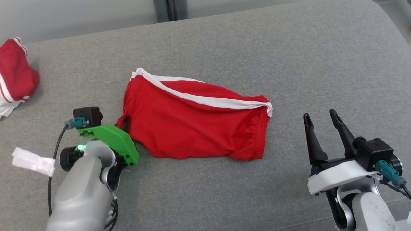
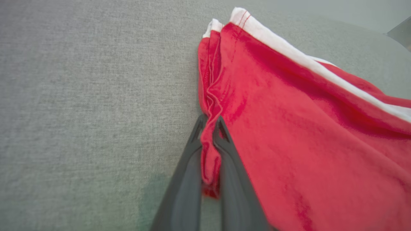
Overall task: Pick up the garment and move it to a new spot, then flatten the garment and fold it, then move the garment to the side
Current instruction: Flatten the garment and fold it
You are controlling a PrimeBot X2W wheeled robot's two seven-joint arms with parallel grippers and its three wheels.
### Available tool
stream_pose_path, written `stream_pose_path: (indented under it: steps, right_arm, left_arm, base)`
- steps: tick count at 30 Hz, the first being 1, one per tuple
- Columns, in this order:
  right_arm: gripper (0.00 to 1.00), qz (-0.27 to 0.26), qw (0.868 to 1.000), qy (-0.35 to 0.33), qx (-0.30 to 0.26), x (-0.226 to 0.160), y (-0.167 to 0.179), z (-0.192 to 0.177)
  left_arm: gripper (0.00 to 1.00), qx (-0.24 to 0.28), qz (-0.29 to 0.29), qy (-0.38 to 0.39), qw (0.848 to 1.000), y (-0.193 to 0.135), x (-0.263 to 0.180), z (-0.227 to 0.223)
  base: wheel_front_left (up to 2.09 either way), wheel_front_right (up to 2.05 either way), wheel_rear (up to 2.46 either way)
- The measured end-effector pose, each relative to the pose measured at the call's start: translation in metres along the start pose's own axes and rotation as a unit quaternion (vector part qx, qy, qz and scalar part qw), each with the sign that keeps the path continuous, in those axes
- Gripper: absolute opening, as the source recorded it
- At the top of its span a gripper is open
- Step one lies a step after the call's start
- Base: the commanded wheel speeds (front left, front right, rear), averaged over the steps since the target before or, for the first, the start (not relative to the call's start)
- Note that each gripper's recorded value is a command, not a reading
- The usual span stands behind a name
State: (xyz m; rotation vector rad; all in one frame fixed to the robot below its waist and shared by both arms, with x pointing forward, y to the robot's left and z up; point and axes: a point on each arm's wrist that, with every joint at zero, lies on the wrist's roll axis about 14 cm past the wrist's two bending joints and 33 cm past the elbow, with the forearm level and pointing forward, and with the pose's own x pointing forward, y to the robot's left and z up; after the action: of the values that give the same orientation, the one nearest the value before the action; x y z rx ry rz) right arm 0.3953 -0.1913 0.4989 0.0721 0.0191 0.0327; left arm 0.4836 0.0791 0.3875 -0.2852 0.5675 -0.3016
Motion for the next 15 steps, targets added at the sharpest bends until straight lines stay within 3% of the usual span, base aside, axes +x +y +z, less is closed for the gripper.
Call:
stream_pose_path:
  steps: [15]
  right_arm:
    - [1.0,0.038,0.999,0.007,0.001,0.007,0.025,0.003]
  left_arm:
    - [0.0,-0.099,0.043,-0.067,0.992,0.007,-0.065,-0.031]
  base:
    - [0.0,0.0,0.0]
